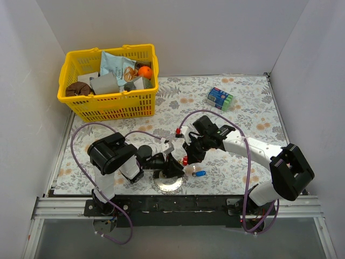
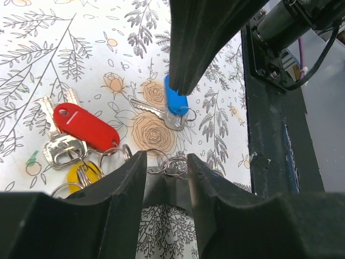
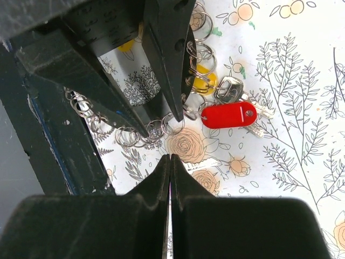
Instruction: Put the keys on the keyring
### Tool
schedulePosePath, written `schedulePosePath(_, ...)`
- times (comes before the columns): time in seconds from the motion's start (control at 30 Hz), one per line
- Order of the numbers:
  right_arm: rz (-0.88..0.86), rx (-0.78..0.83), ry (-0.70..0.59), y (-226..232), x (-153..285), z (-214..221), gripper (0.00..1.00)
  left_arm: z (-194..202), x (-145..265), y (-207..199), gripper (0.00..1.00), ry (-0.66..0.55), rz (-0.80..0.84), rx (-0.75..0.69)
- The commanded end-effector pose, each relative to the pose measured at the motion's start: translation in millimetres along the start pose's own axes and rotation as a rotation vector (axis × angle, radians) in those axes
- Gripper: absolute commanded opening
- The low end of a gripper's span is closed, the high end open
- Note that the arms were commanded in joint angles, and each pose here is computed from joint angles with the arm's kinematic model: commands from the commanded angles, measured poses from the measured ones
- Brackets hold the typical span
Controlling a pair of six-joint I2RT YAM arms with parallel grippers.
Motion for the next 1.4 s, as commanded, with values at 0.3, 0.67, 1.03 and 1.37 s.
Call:
schedulePosePath(0.3, 0.051, -0.024, -0.118, -1.9, 8.6, -9.8, 0.02, -105.6, 3.8, -21.0, 0.43, -0.353, 0.065, -0.378)
schedulePosePath(0.67, 0.37, -0.337, -0.373, -28.2, 45.8, -3.6, 0.65, -157.8, 27.1, -3.8, 0.98, -0.222, -0.286, -0.397)
schedulePosePath(1.03, 0.3, -0.441, -0.354, -14.2, 49.5, 12.9, 0.88, -196.9, 72.8, 22.5, 0.98, -0.072, -0.926, 0.087)
schedulePosePath(1.37, 0.297, -0.398, -0.389, 6.3, 31.9, 45.7, 0.91, -115.5, 73.8, -19.5, 0.93, -0.048, -0.651, 0.368)
Point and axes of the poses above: each gripper's point midway between its finger pads, its own x axis back along the fingers, its own y axis along the line the jaws close on, z = x × y, the point moved 6 cm from there along x, back along the fingers, and after that the axes turned 4 degrees about -x, right-handed, at the moved point
